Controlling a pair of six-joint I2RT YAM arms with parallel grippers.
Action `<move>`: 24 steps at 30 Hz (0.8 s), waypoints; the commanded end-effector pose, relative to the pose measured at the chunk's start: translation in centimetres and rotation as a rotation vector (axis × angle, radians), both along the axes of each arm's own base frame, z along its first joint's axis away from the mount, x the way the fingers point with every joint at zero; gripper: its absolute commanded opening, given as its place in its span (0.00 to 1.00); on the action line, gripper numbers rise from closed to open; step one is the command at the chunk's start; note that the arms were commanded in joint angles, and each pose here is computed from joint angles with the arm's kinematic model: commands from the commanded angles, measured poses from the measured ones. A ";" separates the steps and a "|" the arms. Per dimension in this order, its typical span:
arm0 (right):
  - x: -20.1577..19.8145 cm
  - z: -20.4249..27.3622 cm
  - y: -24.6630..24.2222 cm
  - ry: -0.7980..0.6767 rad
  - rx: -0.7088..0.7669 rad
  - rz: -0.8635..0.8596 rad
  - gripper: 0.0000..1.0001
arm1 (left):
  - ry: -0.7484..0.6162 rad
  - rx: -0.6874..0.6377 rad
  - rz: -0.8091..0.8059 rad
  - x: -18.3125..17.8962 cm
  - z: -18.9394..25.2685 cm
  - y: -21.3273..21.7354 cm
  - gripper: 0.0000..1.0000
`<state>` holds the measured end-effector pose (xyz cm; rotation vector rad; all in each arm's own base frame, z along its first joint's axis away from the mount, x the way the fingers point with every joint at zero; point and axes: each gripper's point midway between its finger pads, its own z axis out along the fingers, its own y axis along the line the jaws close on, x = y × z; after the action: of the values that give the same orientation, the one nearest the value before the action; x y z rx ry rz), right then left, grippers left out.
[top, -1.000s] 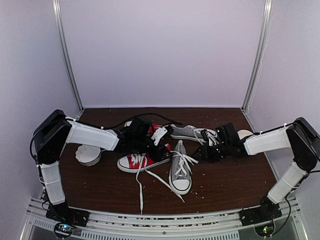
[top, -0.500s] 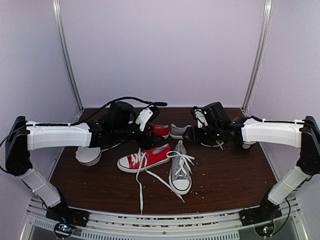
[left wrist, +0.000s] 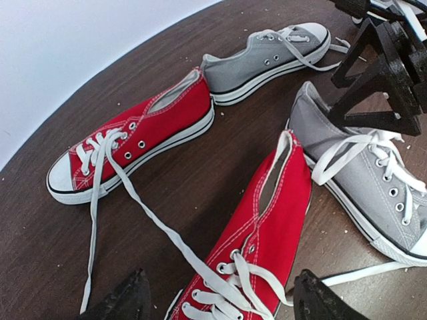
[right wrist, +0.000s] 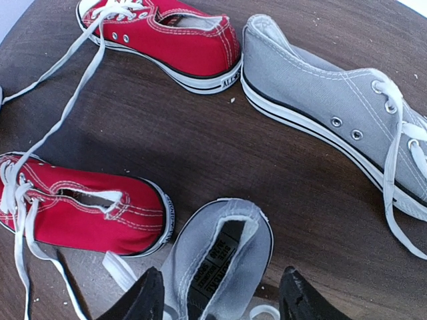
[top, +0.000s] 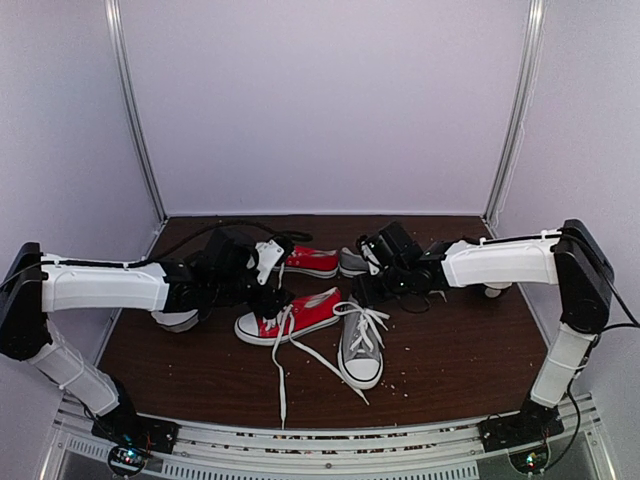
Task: Tie the shoes
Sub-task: Adjust the shoe at the center of the board.
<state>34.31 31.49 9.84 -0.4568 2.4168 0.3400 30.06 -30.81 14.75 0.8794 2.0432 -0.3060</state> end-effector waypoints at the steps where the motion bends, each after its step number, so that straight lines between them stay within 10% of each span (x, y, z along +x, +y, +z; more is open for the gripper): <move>1: 0.6 -0.4 0.9 -0.004 -0.011 0.001 0.58 | -0.027 -0.018 0.048 0.8 0.7 0.5 0.75; 6: 1.3 -1.3 1.5 0.006 -0.018 -0.008 0.50 | -0.023 0.002 0.053 0.9 0.0 0.7 0.75; 16: 1.5 -1.0 2.6 0.006 0.119 -0.069 0.01 | -0.023 0.020 0.055 0.9 -0.5 0.9 0.75; 24: 1.4 0.4 3.7 -0.025 0.256 -0.110 0.00 | -0.021 0.022 0.051 1.0 -0.5 0.8 0.75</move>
<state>35.33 33.81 7.52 -0.2823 2.4181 0.4632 30.50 -30.16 14.14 0.8578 2.0619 -0.2525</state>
